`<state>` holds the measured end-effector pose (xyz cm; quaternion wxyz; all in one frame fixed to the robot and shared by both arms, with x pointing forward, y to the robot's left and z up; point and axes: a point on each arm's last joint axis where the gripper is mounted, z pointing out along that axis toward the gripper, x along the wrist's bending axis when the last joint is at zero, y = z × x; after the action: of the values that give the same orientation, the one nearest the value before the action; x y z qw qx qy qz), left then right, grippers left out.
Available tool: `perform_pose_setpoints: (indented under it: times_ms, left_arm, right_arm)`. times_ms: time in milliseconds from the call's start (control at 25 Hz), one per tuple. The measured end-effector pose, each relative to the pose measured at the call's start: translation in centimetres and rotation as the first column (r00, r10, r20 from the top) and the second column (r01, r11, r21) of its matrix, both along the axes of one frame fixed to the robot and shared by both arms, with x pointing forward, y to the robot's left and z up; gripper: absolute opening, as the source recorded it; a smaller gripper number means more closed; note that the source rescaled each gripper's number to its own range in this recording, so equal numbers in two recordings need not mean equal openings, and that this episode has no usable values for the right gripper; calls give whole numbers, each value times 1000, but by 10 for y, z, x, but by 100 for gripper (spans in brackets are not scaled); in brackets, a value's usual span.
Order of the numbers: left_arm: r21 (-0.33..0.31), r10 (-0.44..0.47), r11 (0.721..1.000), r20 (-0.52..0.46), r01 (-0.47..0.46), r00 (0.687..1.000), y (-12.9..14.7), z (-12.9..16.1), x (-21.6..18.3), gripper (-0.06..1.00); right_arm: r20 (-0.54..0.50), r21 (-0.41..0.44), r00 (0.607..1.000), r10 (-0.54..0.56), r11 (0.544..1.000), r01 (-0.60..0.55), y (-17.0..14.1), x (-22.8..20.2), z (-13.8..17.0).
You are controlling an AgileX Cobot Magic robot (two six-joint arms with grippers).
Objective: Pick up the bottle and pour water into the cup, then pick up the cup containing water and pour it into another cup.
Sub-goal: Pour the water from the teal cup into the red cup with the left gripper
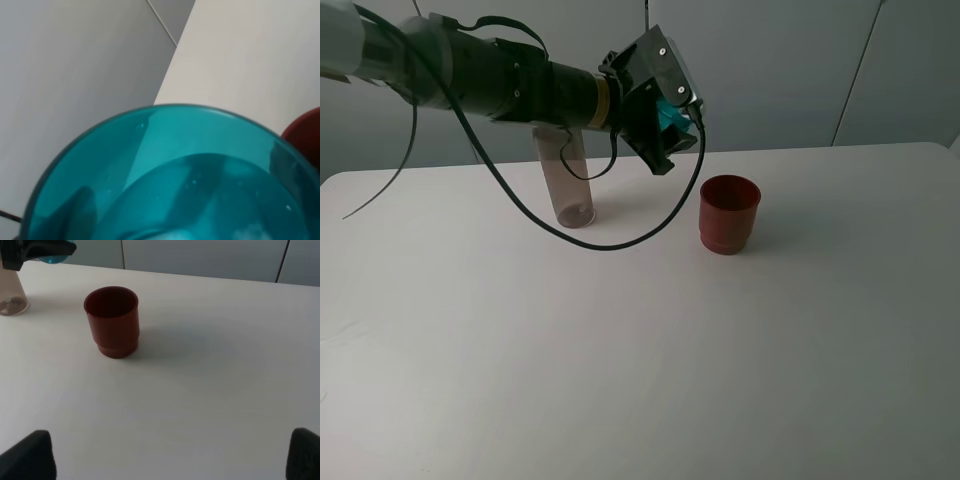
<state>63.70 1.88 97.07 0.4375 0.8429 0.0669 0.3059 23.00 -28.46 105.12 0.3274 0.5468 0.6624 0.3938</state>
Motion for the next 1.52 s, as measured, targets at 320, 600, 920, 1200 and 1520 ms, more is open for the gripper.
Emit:
perform_pose_setpoints:
  times_ms: [320,600,920,1200,1520]
  left_arm:
    - [9,-22,1000,16,22,1000,-13,-10,9,14]
    - [36,-19,999,42,18,999,-19,-12,14,14]
    - [65,-27,998,63,23,998,-21,-13,14,14]
    - [83,-33,996,55,29,998,-22,-22,14,14]
    - [123,-23,992,75,14,997,-23,-23,14,14]
  right_arm:
    - [0,0,1000,0,1000,0,0,0,0]
    - [0,0,1000,0,1000,0,0,0,0]
    - [0,0,1000,0,1000,0,0,0,0]
    - [0,0,1000,0,1000,0,0,0,0]
    - [0,0,1000,0,1000,0,0,0,0]
